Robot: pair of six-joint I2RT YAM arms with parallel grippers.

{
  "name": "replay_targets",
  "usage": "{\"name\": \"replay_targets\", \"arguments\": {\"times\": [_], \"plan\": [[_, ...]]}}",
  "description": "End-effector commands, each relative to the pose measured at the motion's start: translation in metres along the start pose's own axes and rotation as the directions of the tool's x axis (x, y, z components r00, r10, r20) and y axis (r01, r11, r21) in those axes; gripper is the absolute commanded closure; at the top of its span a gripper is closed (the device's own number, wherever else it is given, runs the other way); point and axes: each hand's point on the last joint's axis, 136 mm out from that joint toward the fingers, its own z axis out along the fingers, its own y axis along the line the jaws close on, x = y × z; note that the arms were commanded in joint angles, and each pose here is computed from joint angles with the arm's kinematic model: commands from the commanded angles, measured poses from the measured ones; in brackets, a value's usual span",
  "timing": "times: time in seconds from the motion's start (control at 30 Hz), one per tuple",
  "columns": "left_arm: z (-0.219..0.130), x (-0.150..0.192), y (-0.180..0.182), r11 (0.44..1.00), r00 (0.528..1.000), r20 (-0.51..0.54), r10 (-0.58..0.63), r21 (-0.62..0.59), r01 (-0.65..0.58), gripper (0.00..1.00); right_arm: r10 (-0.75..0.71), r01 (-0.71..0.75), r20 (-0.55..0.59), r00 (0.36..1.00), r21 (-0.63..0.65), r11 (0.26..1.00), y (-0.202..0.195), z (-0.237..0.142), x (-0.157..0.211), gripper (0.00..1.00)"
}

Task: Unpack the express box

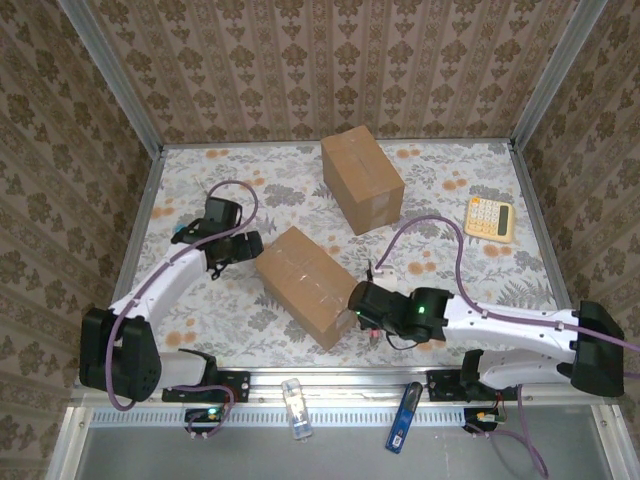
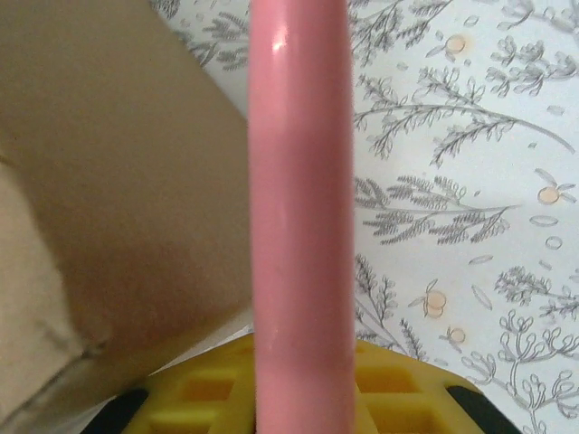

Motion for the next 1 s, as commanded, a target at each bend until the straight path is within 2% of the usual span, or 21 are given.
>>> {"name": "replay_targets", "arguments": {"times": [0.0, 0.3, 0.6, 0.73, 0.97], "plan": [[0.003, 0.017, -0.009, 0.999, 0.999, -0.036, 0.006, 0.040, -0.004, 0.10, 0.036, -0.030, 0.131, 0.991, -0.047, 0.998, 0.024, -0.006, -0.045, 1.00], [0.006, 0.016, -0.010, 0.999, 1.000, -0.024, 0.012, 0.038, -0.011, 0.10, 0.019, -0.015, 0.144, 0.989, -0.028, 0.999, 0.022, 0.016, -0.087, 1.00], [0.007, -0.013, -0.026, 0.997, 0.999, 0.029, 0.044, 0.063, -0.046, 0.08, 0.034, -0.036, 0.150, 0.988, 0.009, 0.999, 0.013, 0.032, -0.092, 1.00], [0.004, -0.025, -0.015, 0.999, 0.998, 0.044, 0.054, -0.002, -0.054, 0.06, 0.048, -0.052, 0.159, 0.986, 0.023, 0.998, 0.005, 0.029, -0.092, 1.00], [-0.005, -0.057, 0.028, 0.987, 0.995, 0.098, 0.004, -0.160, 0.012, 0.02, 0.081, -0.084, 0.171, 0.982, 0.013, 0.996, -0.004, 0.022, -0.090, 1.00]]}}
